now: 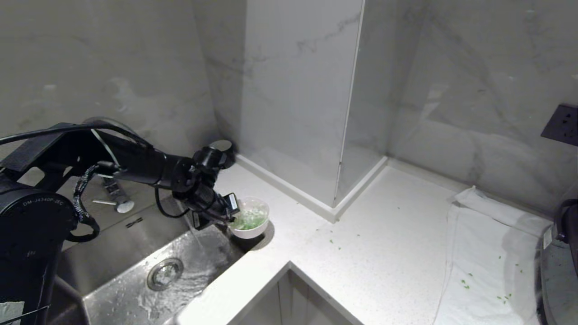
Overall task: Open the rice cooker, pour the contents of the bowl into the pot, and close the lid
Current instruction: Place the bowl on the table
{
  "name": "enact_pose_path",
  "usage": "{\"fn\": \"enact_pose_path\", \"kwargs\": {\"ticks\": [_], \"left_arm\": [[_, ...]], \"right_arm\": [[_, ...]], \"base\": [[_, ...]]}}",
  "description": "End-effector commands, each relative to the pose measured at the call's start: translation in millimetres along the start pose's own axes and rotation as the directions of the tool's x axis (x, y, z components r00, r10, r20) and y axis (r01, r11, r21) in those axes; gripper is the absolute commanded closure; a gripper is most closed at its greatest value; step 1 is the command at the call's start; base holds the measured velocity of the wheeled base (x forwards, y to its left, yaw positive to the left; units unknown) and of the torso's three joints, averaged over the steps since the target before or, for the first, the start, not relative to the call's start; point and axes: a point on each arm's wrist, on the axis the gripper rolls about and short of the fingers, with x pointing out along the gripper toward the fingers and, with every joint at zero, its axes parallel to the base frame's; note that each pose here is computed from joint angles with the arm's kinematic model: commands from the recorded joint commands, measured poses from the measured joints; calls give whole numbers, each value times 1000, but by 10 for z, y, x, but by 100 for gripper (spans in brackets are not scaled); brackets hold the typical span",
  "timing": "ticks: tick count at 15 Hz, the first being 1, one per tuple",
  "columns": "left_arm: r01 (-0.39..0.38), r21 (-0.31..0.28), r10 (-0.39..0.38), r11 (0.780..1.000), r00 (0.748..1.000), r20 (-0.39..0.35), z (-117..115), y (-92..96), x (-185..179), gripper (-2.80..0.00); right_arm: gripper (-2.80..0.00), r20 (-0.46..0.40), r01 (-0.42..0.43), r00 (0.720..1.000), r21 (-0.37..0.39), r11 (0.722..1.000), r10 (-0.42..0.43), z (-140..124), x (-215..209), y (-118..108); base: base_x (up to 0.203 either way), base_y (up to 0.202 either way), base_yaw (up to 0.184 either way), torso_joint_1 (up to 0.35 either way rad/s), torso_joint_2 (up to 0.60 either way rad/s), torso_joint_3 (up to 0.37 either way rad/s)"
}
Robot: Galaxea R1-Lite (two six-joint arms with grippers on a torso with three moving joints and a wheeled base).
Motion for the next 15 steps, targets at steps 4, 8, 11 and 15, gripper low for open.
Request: {"fn": "enact_pose_path", "kwargs": {"ticks": [4,8,11,15], "left_arm": [[25,63,-23,998,999,-38,-214,-302,146,0],[34,73,-30,997,998,-55,-321,-465,285,0],[34,102,-26,994,997,-74,-435,-571,382,0],[17,121,-8,992,997,-74,-555,-698,528,0]], "right_arm": [[0,0,-1,1000,-1,1000,1,0,0,0],[0,0,-1,1000,-1,1000,1,0,0,0],[0,0,-1,1000,-1,1000,1,0,0,0],[0,0,-1,1000,-1,1000,1,0,0,0]], "base": [[0,0,0,0,0,0],[0,0,0,0,0,0],[0,0,0,0,0,0],[0,0,0,0,0,0]]}}
